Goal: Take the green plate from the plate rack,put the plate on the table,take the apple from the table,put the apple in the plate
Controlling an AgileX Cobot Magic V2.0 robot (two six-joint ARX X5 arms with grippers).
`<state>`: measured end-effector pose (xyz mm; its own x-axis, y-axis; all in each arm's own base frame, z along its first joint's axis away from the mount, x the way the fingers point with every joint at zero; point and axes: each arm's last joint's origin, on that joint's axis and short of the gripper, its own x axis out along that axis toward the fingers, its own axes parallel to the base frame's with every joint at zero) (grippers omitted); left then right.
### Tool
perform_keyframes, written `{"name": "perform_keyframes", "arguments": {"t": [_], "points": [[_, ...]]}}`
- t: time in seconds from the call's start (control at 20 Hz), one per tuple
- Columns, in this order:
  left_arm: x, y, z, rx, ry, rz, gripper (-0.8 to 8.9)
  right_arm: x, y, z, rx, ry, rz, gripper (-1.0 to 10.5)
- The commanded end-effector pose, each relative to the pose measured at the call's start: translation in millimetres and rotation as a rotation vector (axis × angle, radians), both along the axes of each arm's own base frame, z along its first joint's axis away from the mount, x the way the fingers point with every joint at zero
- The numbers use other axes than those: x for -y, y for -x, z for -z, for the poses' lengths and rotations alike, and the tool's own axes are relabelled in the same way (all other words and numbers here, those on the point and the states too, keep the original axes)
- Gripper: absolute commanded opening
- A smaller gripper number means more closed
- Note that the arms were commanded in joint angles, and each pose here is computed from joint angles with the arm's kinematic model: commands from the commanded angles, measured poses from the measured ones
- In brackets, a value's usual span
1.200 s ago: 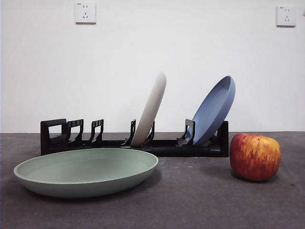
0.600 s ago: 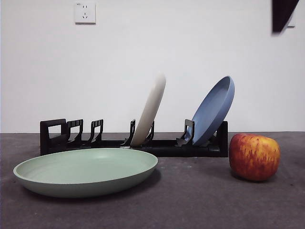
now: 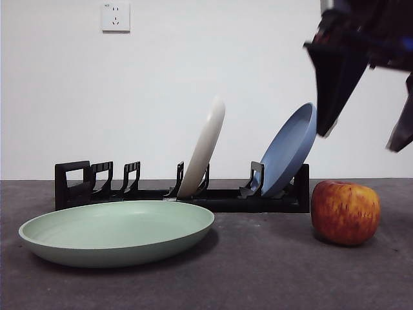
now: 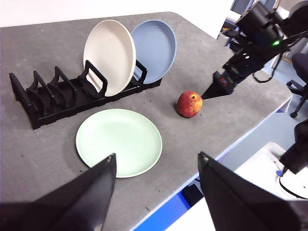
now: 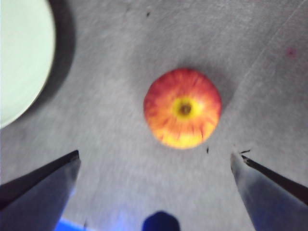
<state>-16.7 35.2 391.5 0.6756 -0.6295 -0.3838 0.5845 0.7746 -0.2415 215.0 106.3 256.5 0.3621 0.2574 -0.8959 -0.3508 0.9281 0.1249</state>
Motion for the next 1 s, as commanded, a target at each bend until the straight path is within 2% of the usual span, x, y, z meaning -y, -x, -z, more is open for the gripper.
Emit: {"name": "perform_keyframes", "arguments": {"t": [0.05, 0.35, 0.6, 0.65, 0.75, 0.85, 0.9, 0.95, 1.0], "points": [[-0.9, -0.1, 0.5, -0.001, 0.006, 0.008, 2.83, -4.3, -8.6, 10.2, -0.006, 0.000, 0.016, 7.8], [-1.2, -0.9, 0.5, -0.001, 0.007, 0.028, 2.83, -15.1, -34.0, 38.2, -0.005, 0.045, 0.038, 7.8], [-1.2, -0.9, 0.5, -0.001, 0.006, 0.028, 2.83, -20.1, -44.8, 62.0, -0.065, 0.080, 0.040, 7.8], [-1.2, -0.9, 0.5, -0.001, 0.006, 0.028, 2.83, -20.5, -45.6, 65.2, -0.077, 0.086, 0.043, 7.4], [-1.2, -0.9, 0.5, -0.001, 0.006, 0.028, 2.83, -20.3, -45.3, 69.0, -0.103, 0.096, 0.048, 5.4], [-1.2, -0.9, 0.5, -0.001, 0.006, 0.027, 2.83, -19.9, -45.2, 68.5, -0.105, 0.102, 0.069, 2.5], [-1.4, -1.0, 0.5, 0.002, 0.005, 0.021, 2.83, -19.8, -45.8, 67.5, -0.096, 0.109, 0.072, 0.6], [-1.6, -1.3, 0.5, 0.005, 0.002, 0.010, 2.83, -19.6, -46.3, 66.0, -0.091, 0.123, 0.077, -0.2], [-1.7, -1.4, 0.5, 0.007, 0.001, 0.005, 2.83, -19.2, -46.8, 62.6, -0.093, 0.143, 0.083, -0.1]]}}
